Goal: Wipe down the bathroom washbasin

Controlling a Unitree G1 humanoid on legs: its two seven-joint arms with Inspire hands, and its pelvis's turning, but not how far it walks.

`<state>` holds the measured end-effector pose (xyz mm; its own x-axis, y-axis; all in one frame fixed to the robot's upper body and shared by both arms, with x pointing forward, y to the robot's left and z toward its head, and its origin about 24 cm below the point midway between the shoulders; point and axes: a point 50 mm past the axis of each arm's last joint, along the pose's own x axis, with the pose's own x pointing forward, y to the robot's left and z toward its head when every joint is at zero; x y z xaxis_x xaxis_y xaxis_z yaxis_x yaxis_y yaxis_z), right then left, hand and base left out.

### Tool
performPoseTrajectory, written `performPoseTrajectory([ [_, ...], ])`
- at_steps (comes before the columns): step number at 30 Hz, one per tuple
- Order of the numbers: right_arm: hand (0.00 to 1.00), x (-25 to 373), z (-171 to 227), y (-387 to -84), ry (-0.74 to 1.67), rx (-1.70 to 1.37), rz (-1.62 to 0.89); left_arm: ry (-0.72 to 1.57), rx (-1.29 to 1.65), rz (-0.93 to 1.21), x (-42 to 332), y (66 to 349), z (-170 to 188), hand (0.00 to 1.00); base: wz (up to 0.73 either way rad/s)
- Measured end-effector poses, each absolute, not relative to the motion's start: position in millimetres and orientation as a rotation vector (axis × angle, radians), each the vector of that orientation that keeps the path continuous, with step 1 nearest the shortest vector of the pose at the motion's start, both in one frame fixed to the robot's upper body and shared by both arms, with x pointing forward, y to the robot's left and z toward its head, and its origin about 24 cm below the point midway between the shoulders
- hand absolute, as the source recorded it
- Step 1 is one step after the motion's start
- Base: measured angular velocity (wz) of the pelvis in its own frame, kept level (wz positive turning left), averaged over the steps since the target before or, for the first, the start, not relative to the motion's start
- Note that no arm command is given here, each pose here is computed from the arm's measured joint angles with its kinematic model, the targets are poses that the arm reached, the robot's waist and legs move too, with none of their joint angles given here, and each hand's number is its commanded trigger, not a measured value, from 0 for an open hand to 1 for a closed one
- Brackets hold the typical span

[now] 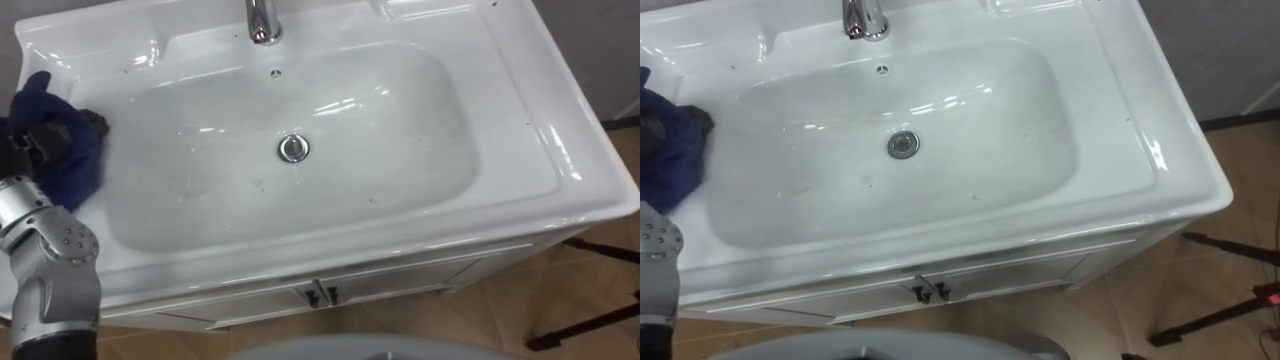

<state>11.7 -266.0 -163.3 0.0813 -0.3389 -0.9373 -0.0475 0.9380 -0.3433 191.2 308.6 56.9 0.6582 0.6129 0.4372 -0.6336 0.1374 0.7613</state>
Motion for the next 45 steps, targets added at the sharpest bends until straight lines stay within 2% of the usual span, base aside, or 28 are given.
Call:
performPoseTrajectory([
  [20,0.00,15,-163,-266,1.469,-0.322,-0.233,-0.212,1.052,1.045,194,309,97,0.00,0.00],
  [34,0.00,11,-163,-266,1.473,-0.341,-0.219,-0.386,1.034,1.400,165,347,131,0.00,-0.01],
  [45,0.00,-3,-161,-270,1.509,-0.375,-0.211,-0.363,0.991,1.484,154,356,130,0.00,0.09],
])
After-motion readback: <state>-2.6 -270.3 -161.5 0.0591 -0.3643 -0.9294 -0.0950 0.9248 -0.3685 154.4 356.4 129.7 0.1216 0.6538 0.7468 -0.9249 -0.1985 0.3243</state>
